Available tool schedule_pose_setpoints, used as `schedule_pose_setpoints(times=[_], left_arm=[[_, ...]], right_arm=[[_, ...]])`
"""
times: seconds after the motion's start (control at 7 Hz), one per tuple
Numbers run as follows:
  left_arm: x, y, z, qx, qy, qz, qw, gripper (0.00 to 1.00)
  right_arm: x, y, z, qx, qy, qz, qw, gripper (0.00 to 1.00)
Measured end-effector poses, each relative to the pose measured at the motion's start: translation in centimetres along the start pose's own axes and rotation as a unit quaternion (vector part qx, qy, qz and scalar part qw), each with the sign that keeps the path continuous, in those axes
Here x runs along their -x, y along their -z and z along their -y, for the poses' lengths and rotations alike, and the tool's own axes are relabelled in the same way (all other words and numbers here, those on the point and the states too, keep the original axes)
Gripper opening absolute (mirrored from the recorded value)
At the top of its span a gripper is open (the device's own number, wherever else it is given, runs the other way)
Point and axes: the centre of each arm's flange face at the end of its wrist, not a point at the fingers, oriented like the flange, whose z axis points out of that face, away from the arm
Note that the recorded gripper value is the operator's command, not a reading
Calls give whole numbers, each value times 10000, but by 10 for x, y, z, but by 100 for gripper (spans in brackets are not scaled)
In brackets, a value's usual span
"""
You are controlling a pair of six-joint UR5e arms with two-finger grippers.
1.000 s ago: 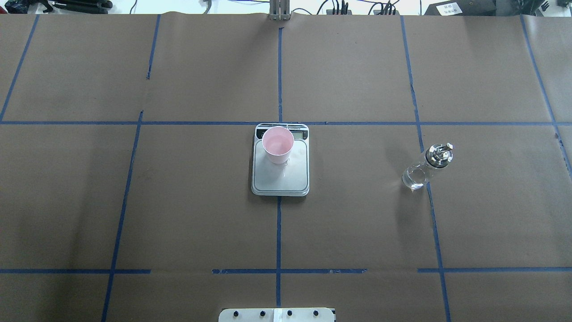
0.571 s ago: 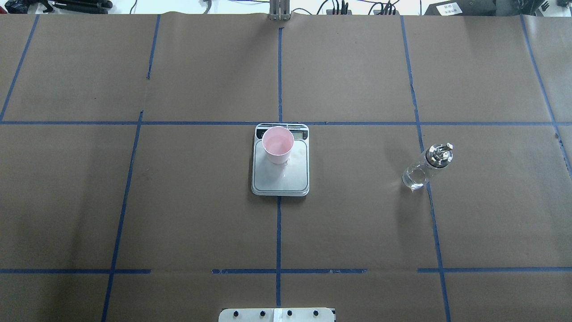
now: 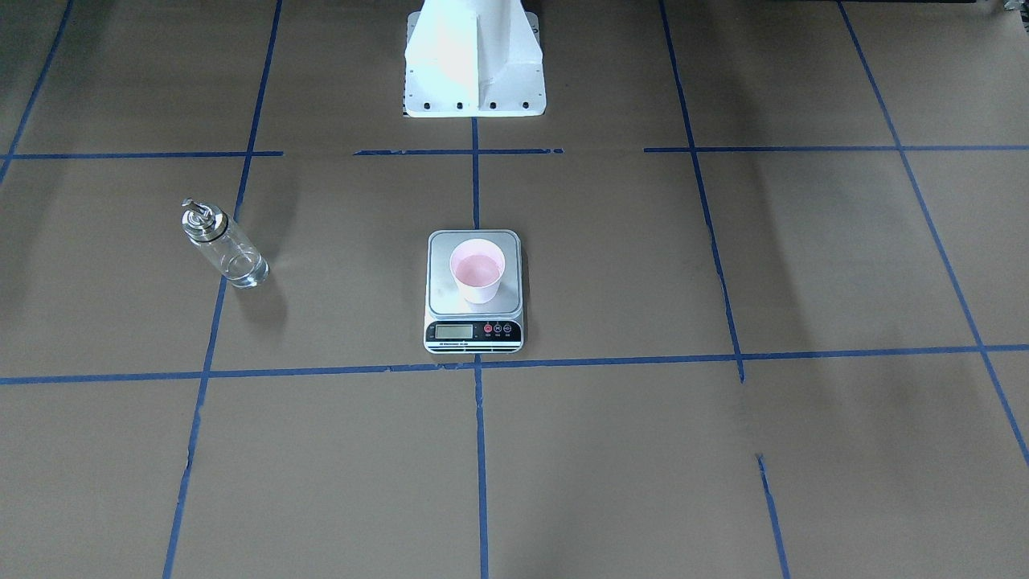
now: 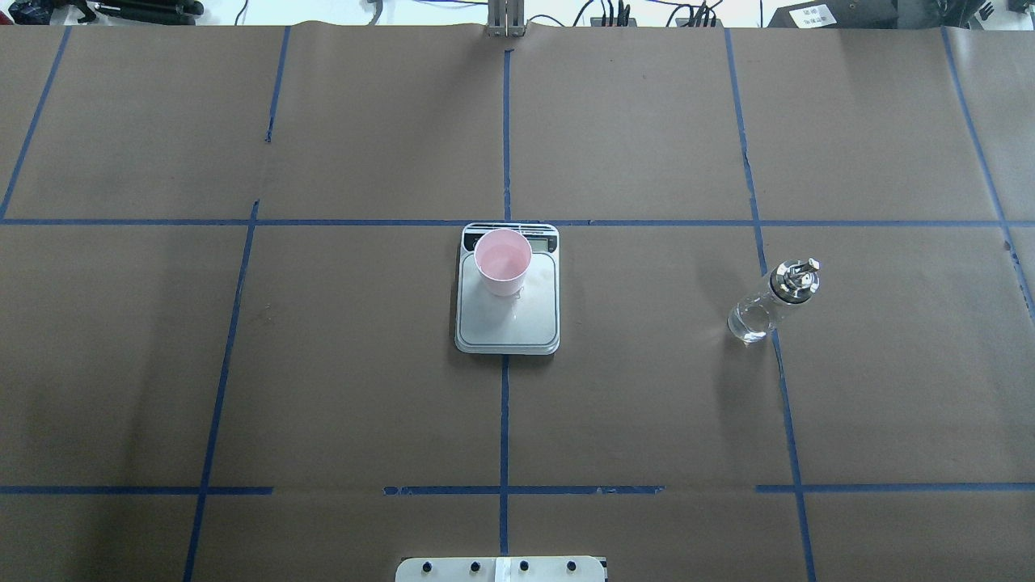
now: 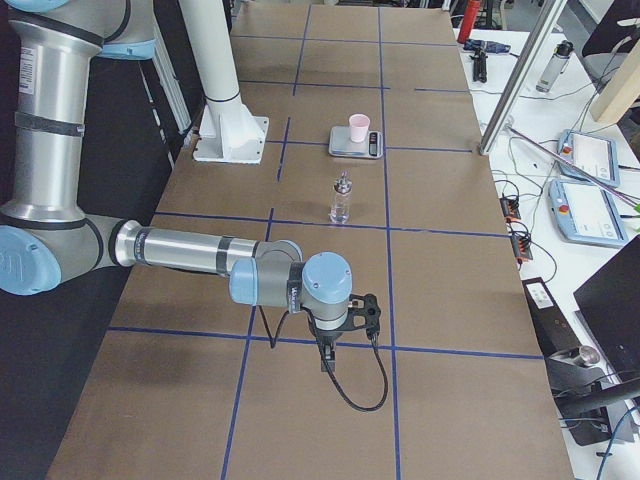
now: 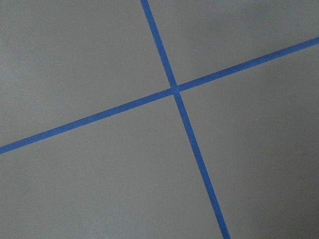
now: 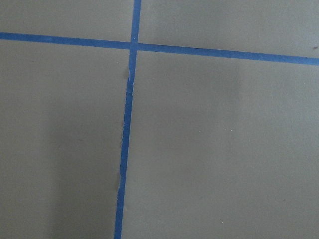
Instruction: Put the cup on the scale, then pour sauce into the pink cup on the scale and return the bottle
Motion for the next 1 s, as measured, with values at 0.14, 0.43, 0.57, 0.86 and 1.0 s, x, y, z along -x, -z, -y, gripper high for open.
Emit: schedule_pose_setpoints(times=[0.14, 0.43, 0.57, 0.86, 1.0], left_arm=[[1, -2, -4, 23, 21, -7, 10000, 100], [1, -5, -13, 50, 55, -16, 10000, 100], [1, -5, -15, 52, 57, -17, 10000, 100], [1, -5, -15, 50, 51, -15, 10000, 100], [0, -4, -14, 48, 46, -10, 10000, 100]], right_arm=[[0, 0, 0, 2, -6, 0, 10000, 100], [0, 0, 0, 3, -17, 0, 10000, 100], [0, 0, 0, 4, -22, 0, 10000, 100], [0, -1, -1, 9, -29, 1, 10000, 100], [0, -1, -1, 14, -30, 1, 10000, 100]])
